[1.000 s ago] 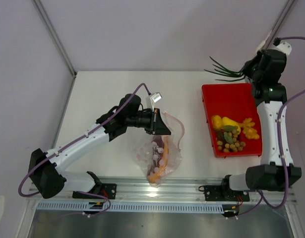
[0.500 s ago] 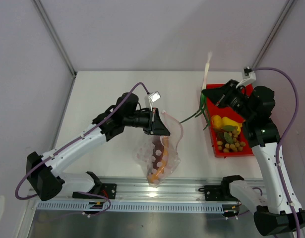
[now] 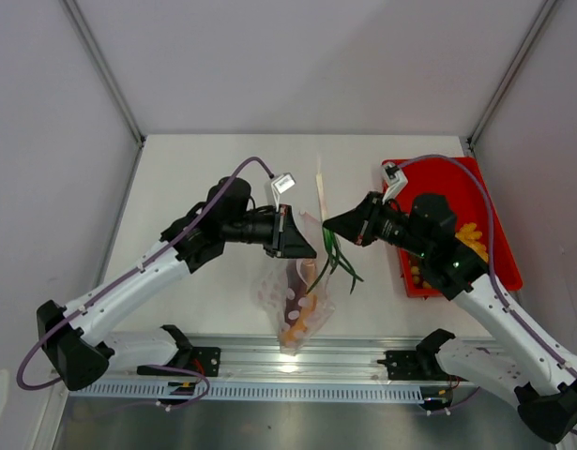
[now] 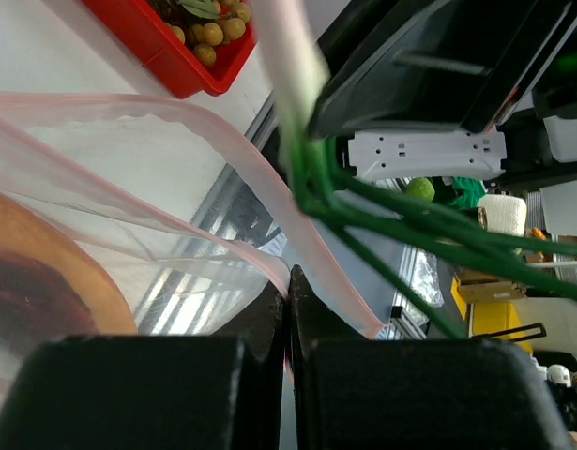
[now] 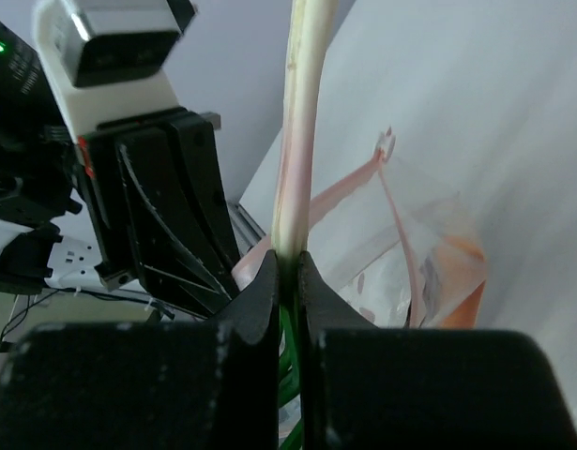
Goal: Place the food in the zip-top bag and seal the zipper
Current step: Place the fake vegetable in the zipper food storage bag.
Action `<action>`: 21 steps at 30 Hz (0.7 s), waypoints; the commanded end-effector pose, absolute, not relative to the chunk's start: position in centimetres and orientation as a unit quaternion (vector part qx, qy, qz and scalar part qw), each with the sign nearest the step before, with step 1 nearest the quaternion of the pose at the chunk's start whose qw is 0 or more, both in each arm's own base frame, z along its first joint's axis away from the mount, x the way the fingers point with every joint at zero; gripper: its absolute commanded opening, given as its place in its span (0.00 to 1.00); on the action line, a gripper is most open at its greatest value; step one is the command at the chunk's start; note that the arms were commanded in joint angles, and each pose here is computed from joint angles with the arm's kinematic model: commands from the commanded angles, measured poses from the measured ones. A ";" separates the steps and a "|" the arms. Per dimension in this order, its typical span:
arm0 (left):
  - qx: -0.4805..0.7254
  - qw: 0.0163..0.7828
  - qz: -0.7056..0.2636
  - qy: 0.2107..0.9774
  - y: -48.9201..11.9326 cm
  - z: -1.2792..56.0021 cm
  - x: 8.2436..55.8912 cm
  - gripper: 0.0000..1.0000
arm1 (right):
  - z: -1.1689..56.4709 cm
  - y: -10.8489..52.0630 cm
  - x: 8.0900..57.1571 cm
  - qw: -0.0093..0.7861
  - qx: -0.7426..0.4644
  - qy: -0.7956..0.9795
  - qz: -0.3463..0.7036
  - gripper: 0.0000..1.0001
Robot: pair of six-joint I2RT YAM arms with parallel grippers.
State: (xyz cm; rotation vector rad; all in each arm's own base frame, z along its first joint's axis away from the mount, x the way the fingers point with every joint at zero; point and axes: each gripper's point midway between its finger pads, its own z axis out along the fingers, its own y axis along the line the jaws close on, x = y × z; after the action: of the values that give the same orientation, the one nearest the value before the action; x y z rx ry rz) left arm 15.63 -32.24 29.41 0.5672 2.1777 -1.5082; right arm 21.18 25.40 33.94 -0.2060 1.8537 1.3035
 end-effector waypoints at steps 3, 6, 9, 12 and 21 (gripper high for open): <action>0.207 0.239 -0.568 0.760 -31.8 32.7 15.0 0.01 | 34.2 27.2 21.2 0.449 -0.039 0.733 0.509 0.00; 0.208 0.240 -0.570 0.757 -31.7 33.1 14.7 0.01 | 32.8 28.3 20.9 0.453 -0.032 0.741 0.495 0.00; 0.208 0.243 -0.573 0.755 -31.5 33.4 14.5 0.01 | 31.8 28.5 21.5 0.482 -0.008 0.745 0.460 0.00; 0.209 0.245 -0.575 0.752 -31.4 33.7 14.3 0.01 | 31.6 28.5 21.4 0.514 0.025 0.740 0.432 0.00; 0.209 0.265 -0.569 0.750 -30.7 34.5 14.2 0.01 | 28.6 29.1 18.6 0.566 -0.023 0.755 0.331 0.00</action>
State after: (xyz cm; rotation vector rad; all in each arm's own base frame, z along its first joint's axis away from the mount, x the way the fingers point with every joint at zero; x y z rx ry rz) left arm 14.32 -31.01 31.25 0.5569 2.1371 -1.5241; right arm 17.77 30.57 28.61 -0.0986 1.8338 0.9291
